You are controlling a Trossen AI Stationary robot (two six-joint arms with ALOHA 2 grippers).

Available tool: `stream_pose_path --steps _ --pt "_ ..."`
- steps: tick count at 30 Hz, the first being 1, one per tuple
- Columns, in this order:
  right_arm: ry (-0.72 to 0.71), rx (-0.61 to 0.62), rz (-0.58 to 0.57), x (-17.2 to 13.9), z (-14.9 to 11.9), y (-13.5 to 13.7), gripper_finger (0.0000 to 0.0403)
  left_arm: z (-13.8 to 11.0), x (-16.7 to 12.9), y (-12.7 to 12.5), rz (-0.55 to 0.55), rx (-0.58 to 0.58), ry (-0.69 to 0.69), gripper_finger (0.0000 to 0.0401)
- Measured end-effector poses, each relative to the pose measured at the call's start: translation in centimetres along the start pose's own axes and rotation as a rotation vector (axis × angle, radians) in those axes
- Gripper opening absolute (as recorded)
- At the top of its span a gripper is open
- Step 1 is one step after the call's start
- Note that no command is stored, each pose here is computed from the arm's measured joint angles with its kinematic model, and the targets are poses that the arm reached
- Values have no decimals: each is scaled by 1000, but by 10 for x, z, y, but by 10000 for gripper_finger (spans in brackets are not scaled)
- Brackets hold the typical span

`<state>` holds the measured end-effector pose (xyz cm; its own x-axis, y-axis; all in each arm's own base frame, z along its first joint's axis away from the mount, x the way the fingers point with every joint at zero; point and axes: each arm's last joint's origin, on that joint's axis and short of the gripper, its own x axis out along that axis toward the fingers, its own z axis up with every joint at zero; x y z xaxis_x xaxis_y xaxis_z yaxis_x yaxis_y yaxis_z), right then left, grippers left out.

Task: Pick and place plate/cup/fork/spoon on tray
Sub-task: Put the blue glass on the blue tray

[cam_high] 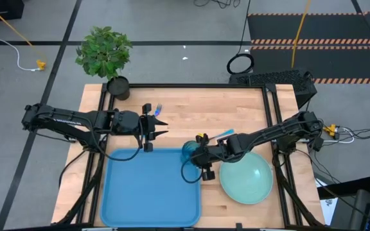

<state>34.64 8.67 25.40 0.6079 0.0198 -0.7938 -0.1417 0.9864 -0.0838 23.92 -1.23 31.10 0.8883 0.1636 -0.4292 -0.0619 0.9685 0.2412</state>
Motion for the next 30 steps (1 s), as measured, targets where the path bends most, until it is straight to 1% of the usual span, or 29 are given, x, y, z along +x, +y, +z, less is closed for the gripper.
stream_pose_path --steps 9,13,22,25,30 --pt "-56 -14 0 0 5 0 71 0 0 0 0 0 0 129" --pt "-61 -16 -27 0 6 -1 71 0 0 0 0 0 0 129" --pt "-88 -12 -27 -4 8 -1 73 0 0 0 0 0 0 129" --pt "-89 -12 -24 -4 8 -1 87 0 0 0 0 0 0 129" --pt "-110 -8 -24 -7 10 -2 125 0 0 0 0 0 0 129"
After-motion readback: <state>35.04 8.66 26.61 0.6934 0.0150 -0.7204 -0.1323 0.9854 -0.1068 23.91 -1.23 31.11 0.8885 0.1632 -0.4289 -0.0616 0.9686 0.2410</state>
